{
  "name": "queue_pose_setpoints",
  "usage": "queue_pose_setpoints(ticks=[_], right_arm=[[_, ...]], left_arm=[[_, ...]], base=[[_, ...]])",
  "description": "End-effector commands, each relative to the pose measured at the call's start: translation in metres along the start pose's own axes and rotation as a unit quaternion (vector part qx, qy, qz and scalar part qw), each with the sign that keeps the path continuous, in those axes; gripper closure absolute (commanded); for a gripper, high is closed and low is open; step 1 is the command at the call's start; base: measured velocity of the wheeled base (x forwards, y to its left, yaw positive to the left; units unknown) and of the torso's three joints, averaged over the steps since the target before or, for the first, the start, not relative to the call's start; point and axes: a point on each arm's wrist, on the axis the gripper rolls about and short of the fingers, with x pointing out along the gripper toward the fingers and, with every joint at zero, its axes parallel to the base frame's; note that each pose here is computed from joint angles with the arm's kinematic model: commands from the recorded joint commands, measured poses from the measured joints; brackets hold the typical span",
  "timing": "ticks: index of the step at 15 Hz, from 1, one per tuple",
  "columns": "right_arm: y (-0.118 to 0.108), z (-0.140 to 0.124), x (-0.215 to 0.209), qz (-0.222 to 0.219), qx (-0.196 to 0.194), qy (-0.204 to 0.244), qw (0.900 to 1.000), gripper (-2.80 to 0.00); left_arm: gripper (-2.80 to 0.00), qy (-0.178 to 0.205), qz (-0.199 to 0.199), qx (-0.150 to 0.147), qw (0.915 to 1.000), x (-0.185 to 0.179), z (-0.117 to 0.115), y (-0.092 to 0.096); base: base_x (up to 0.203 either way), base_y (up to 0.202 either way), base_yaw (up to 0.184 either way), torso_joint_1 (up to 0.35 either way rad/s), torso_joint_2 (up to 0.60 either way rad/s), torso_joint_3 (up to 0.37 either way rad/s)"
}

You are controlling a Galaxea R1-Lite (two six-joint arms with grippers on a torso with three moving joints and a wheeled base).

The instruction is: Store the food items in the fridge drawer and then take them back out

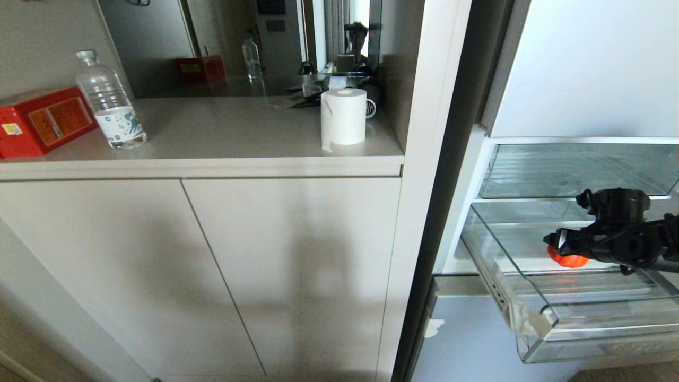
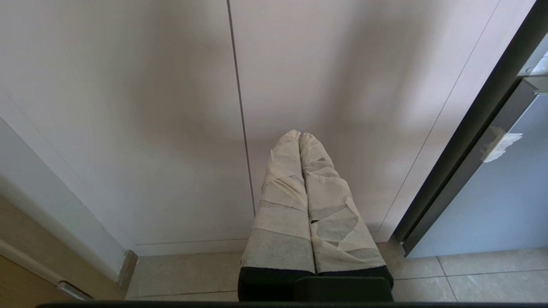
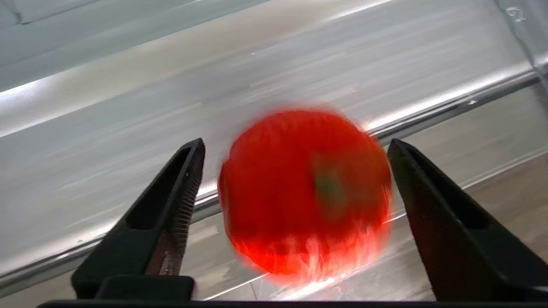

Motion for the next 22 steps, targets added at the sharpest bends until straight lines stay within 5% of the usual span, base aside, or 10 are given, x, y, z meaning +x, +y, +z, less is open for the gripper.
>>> queue_pose_setpoints(ticks=[1, 8, 9, 22], right_arm=[[0.000, 0.004, -0.002, -0.002, 0.001, -0.008, 1.000, -2.80], [-0.007, 0.036, -0.094, 0.005, 0.006, -0.073, 0.997, -2.80], [-0.008, 0.033, -0.111, 0.007, 0.005, -0.078, 0.997, 0.00], [-0.034, -0.038, -0.289, 0.020, 0.017, -0.176, 0.984, 0.00]], left_arm=[[0.00, 0.000, 0.000, 0.000, 1.0000, 0.000, 0.000, 0.000], [0.00, 0.000, 0.000, 0.000, 1.0000, 0.000, 0.000, 0.000], [0.00, 0.000, 0.000, 0.000, 1.0000, 0.000, 0.000, 0.000], [0.00, 0.000, 0.000, 0.000, 1.0000, 0.000, 0.000, 0.000]], base=[[0.000, 0.000, 0.000, 0.000, 0.00, 0.000], [0.000, 0.000, 0.000, 0.000, 0.00, 0.000], [0.000, 0.000, 0.000, 0.000, 0.00, 0.000], [0.000, 0.000, 0.000, 0.000, 0.00, 0.000]])
